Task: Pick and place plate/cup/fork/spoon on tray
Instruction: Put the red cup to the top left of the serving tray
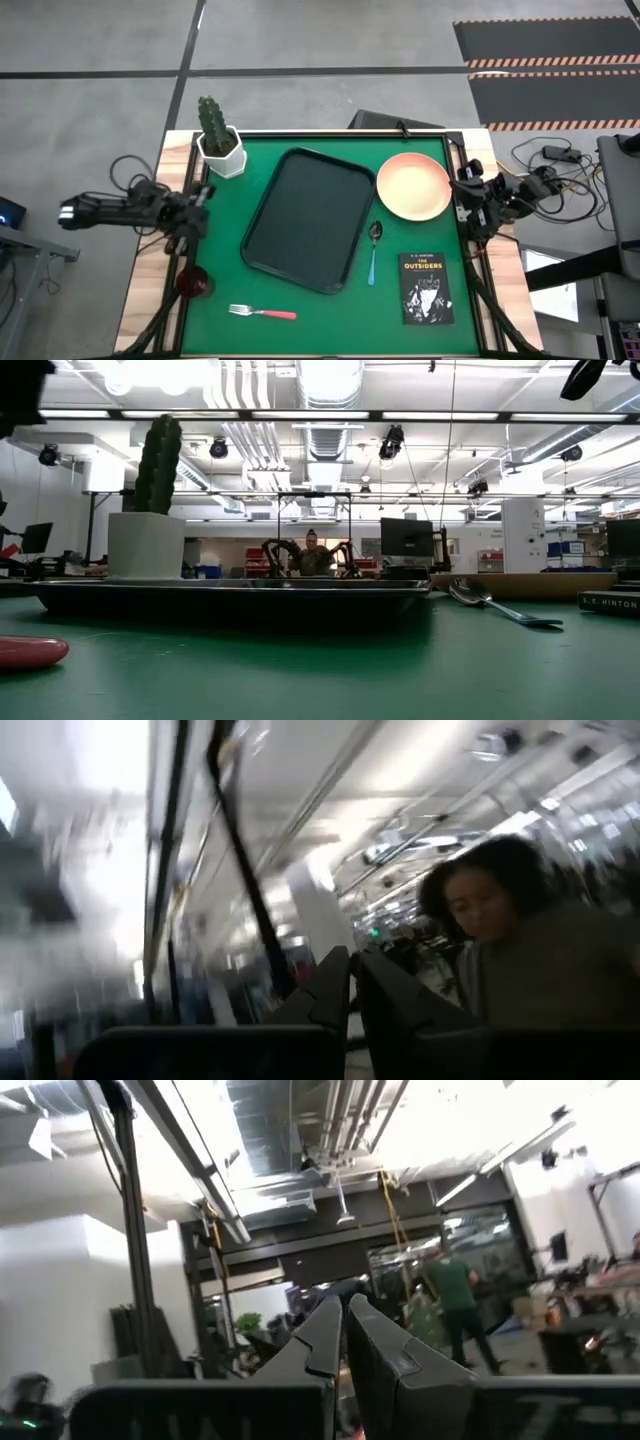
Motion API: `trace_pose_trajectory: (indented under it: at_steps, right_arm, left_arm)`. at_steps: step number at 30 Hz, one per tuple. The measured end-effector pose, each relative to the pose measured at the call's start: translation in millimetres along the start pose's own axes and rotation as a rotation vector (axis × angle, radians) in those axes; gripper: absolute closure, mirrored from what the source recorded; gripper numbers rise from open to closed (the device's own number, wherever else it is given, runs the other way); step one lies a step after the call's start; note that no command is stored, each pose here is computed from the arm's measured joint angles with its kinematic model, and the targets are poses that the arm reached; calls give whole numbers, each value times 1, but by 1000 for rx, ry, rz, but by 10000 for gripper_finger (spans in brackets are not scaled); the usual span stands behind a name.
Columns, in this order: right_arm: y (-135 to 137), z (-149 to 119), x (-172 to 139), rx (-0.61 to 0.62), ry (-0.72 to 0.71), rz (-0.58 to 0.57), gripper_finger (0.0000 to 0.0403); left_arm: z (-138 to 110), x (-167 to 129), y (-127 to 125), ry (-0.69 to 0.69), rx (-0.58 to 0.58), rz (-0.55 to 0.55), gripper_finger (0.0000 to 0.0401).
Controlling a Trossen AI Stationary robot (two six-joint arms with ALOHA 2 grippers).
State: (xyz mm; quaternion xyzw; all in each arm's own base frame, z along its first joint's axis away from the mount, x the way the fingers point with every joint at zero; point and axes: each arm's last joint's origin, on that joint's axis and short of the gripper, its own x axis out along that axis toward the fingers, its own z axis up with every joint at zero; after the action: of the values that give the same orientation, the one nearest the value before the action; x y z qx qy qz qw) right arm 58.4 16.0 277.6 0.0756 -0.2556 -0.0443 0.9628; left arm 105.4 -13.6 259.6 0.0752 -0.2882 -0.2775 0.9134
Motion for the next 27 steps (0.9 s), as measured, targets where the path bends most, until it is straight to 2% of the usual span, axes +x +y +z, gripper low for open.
trace_pose_trajectory:
  at_steps: [3, 6, 9, 11, 15, 18, 23, 27]
  right_arm:
    - [0, 4, 0, -26, -11, -2, 394]
    - [0, 3, 0, -34, -1, -1, 394]
    - [0, 3, 0, -40, -3, -1, 394]
    - [0, 3, 0, -43, -2, -1, 394]
    - [0, 4, 0, -31, -7, -2, 394]
    - [0, 5, 1, -31, -7, -2, 394]
    - [0, 4, 1, -31, -6, -1, 394]
    - [0, 4, 1, -32, -5, -1, 394]
  left_arm:
    - [-5, 21, 16, 58, -237, 84, 393]
    - [-6, 42, 32, 83, -482, 110, 393]
    - [-15, 60, 43, 110, -845, 140, 393]
    - [-23, 68, 47, 129, -1034, 174, 393]
    - [-35, 83, 51, 55, -1313, 331, 393]
    - [-38, 89, 47, 44, -1398, 349, 393]
    - [-17, 92, 42, -34, -1337, 308, 393]
    - [-11, 84, 38, 19, -1316, 386, 393]
